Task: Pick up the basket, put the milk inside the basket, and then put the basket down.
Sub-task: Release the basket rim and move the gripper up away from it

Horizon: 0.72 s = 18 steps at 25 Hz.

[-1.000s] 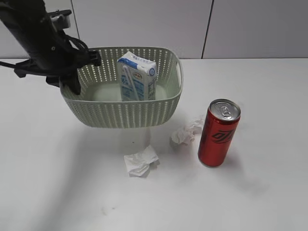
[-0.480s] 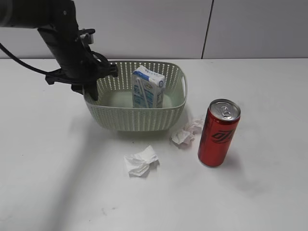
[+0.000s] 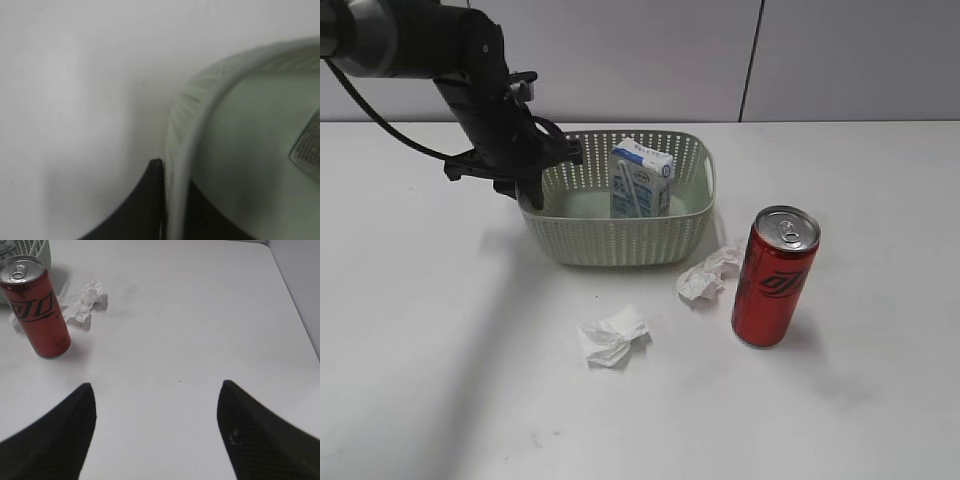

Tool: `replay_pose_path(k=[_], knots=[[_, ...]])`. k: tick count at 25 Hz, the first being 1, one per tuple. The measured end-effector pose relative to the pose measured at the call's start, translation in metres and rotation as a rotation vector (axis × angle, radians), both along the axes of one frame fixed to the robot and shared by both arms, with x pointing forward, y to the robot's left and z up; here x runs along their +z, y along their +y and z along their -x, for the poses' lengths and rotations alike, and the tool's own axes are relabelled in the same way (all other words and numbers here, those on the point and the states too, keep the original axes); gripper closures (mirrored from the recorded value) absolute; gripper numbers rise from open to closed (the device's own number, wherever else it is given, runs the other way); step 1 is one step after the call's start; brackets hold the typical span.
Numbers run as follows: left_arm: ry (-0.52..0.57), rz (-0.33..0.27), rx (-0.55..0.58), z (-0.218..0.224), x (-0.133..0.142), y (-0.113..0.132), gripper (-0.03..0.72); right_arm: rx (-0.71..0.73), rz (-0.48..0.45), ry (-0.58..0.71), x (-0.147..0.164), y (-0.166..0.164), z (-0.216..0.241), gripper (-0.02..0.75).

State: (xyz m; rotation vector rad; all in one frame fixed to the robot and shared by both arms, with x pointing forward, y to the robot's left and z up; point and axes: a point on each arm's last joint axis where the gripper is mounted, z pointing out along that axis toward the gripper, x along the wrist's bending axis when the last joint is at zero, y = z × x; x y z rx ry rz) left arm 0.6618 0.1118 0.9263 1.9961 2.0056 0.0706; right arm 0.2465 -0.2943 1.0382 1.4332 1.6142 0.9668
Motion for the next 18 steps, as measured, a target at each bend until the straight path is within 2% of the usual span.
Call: replay_pose_path(k=[5, 7, 10, 12, 14, 16, 18], knots=[[-0.013, 0.008, 0.003, -0.002, 0.0, -0.001, 0.683, 0.0, -0.001, 0.0, 0.0, 0.0, 0.0, 0.147], [-0.027, 0.018, 0.006, -0.004, 0.001, -0.002, 0.638, 0.0, -0.001, 0.0, 0.0, 0.0, 0.0, 0.147], [-0.05, 0.042, -0.003, -0.008, 0.007, -0.005, 0.426, 0.0, -0.001, -0.001, 0.0, 0.0, 0.0, 0.147], [-0.062, 0.063, -0.021, -0.01, 0.014, -0.008, 0.224, 0.0, -0.001, -0.001, 0.0, 0.0, 0.0, 0.147], [-0.06, 0.082, -0.032, -0.01, 0.022, -0.01, 0.086, 0.0, -0.001, -0.001, 0.0, 0.0, 0.0, 0.147], [-0.062, 0.093, -0.042, -0.009, 0.035, -0.008, 0.038, 0.0, -0.001, -0.001, 0.0, 0.0, 0.0, 0.147], [-0.08, 0.099, -0.061, -0.008, 0.052, -0.005, 0.025, 0.0, -0.001, -0.001, 0.0, 0.0, 0.0, 0.147]])
